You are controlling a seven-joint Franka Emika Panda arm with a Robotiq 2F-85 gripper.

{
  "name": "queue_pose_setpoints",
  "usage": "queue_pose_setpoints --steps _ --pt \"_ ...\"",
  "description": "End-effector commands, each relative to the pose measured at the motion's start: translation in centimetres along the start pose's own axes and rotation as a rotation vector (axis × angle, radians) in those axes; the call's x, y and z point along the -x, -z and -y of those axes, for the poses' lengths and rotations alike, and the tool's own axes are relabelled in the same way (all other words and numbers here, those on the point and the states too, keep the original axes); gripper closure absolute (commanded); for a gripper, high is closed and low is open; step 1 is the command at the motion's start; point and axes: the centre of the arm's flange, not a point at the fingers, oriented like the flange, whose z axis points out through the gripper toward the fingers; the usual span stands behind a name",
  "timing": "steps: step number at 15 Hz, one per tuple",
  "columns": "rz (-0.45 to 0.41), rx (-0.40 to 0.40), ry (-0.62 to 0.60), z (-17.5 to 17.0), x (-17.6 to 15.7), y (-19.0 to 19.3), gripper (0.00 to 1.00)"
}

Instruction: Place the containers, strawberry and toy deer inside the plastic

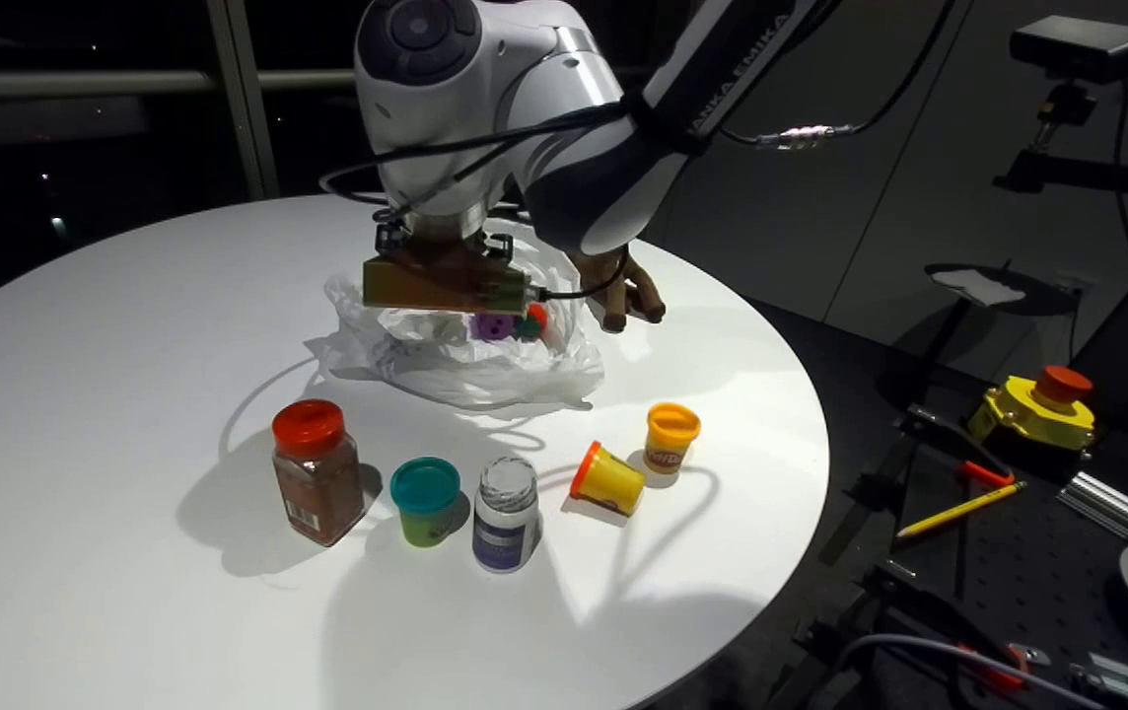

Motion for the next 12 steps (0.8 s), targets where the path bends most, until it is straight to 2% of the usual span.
queue_pose_setpoints --steps 1,2,4,6,11,12 --pt "-0.012 0.0 0.005 3.2 0.5 -2.0 0.73" --pt "-0.01 -0.004 0.01 3.6 0.7 -1.8 0.24" --pt "-0.018 -0.008 0.01 3.9 0.9 -1.6 0.17" --pt "-0.029 -0.014 0.001 4.0 0.4 -1.2 0.02" --pt "-0.04 -0.041 -0.018 3.4 -2.1 1.6 0.0" --pt "-0.015 -0.036 0.005 2.7 -2.9 2.7 0.0"
